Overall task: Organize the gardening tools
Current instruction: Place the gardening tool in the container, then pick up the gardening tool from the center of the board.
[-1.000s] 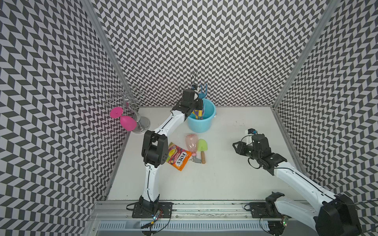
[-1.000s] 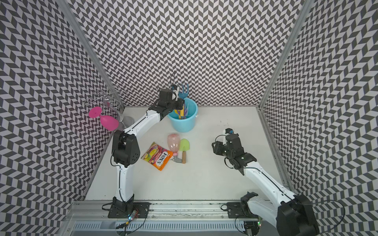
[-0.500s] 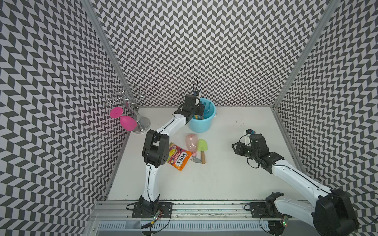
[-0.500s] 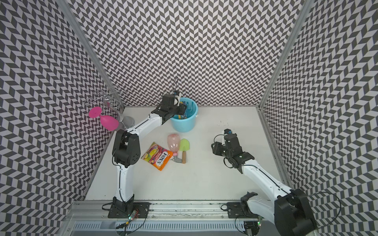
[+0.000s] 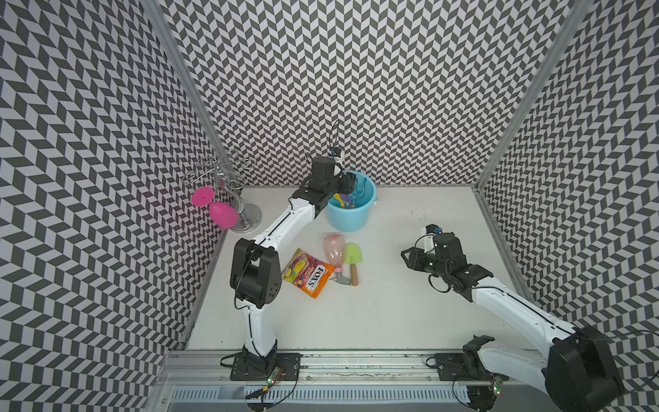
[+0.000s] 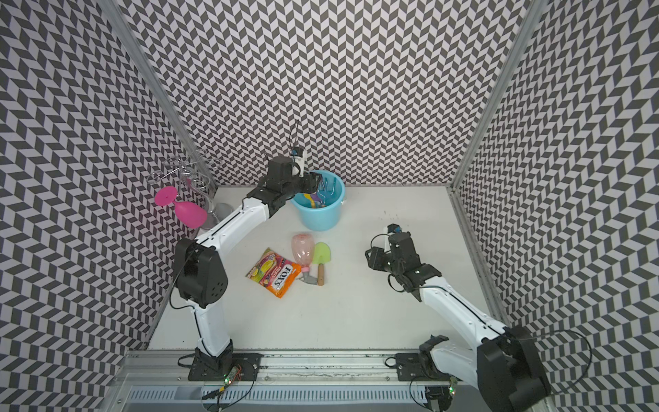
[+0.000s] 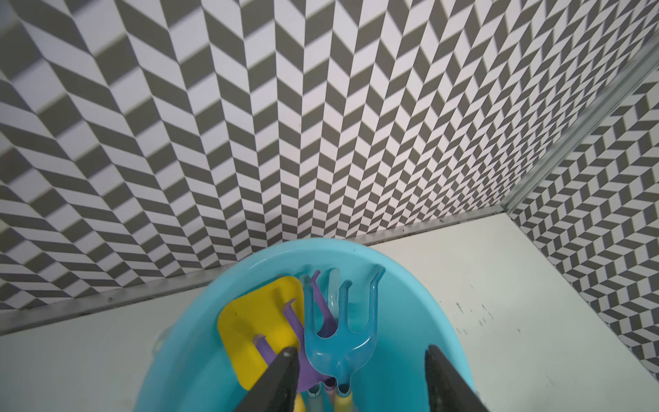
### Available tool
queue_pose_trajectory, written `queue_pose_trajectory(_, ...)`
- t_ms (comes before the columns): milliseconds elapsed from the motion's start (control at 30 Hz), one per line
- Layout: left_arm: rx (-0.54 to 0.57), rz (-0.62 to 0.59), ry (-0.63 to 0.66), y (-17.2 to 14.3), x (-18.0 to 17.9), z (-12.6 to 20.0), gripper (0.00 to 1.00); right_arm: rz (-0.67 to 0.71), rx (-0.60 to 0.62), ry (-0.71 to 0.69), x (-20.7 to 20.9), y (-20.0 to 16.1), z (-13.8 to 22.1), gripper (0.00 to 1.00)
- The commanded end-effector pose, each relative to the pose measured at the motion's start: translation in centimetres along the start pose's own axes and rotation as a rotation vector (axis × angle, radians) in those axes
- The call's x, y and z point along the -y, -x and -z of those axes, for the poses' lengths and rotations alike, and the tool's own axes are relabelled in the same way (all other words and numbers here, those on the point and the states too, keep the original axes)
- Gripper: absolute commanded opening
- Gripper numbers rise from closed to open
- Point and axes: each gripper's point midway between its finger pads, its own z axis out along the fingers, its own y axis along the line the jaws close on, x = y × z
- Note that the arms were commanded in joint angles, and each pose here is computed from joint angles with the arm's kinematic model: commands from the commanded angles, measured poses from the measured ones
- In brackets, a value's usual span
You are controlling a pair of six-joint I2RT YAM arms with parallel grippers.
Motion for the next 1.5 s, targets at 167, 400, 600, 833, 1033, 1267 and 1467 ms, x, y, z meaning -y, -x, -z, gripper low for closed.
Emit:
queue_pose_trajectory(167, -0.028, 0.010, 0.048, -1.2, -0.2, 5.7, 0.62, 0.060, 0.021, 0.106, -4.0, 1.6, -0.8, 0.49)
queue_pose_trajectory(400, -0.086, 0.055, 0.066, -5.8, -1.0, 9.4, 0.63, 0.102, -0.048, 0.139, -6.6, -0.1, -2.5, 0.49)
queue_pose_trajectory(600, -0.146, 0.092, 0.084, -10.0, -1.6, 12.0, 0.63, 0.134, -0.097, 0.152, -8.5, -1.5, -3.7, 0.49)
queue_pose_trajectory(833, -0.192, 0.141, 0.134, -13.5, -2.8, 14.4, 0.63, 0.171, -0.174, 0.164, -9.8, -3.3, -5.3, 0.49)
queue_pose_trajectory(1033, -0.231, 0.180, 0.168, -15.9, -3.7, 15.4, 0.66, 0.206, -0.233, 0.160, -10.5, -4.8, -6.7, 0.49)
queue_pose_trajectory(1267, -0.263, 0.209, 0.171, -17.9, -3.9, 15.9, 0.66, 0.240, -0.287, 0.138, -10.9, -6.6, -8.2, 0.49)
queue_pose_trajectory(1467, -0.265, 0.213, 0.173, -18.4, -4.1, 16.3, 0.67, 0.261, -0.332, 0.114, -10.8, -7.9, -9.2, 0.48)
